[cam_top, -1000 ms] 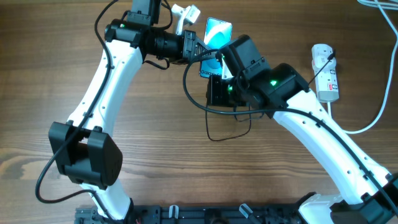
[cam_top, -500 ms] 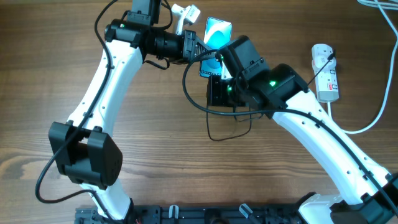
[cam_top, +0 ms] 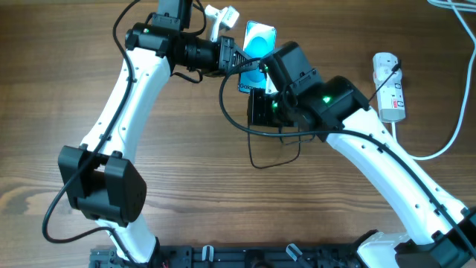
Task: Plug charger to phone and switch on socket
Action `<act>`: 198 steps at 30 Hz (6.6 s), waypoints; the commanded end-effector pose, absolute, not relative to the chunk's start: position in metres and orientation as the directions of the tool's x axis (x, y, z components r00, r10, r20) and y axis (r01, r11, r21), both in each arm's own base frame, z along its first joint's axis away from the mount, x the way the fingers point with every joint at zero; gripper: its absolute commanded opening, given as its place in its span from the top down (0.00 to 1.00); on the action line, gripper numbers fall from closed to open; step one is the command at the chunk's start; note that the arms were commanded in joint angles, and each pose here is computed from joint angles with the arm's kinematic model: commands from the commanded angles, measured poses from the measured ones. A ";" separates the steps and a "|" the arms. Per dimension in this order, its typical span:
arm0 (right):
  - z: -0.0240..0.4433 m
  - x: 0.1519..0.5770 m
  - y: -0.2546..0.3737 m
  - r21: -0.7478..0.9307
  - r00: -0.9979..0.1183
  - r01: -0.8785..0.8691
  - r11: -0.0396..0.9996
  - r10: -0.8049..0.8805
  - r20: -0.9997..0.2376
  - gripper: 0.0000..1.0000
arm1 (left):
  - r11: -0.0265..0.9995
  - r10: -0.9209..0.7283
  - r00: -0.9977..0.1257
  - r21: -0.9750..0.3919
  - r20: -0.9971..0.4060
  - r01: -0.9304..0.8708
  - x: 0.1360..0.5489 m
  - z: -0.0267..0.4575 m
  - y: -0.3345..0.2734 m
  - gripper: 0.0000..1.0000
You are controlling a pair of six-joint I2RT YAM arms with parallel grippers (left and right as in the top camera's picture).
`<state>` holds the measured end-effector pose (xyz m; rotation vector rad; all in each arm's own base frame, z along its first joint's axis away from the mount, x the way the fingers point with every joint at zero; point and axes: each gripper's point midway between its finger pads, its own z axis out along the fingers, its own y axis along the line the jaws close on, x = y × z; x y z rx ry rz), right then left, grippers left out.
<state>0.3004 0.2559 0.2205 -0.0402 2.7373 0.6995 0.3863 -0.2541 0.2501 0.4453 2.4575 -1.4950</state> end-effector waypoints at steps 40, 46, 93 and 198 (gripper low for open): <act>0.187 0.288 0.214 0.330 -0.976 -0.070 0.941 0.003 -0.216 0.01 | 0.793 0.049 -0.999 -0.607 -0.019 0.051 0.398 0.118 -0.217 0.96; 0.174 0.288 0.213 0.317 -0.983 -0.048 0.947 0.011 -0.183 0.00 | 0.790 0.085 -0.995 -0.611 0.045 0.040 0.395 0.082 -0.225 0.96; 0.157 0.311 0.153 0.077 -0.966 0.087 0.993 0.103 -0.237 0.00 | 0.982 -0.002 -0.998 -0.186 0.065 -0.014 0.381 -0.014 -0.159 0.00; -0.016 0.428 -0.155 0.137 -0.755 0.512 0.848 0.520 -0.401 0.00 | 0.952 -0.156 -0.873 -0.307 -0.462 -0.007 0.419 0.203 -0.117 0.00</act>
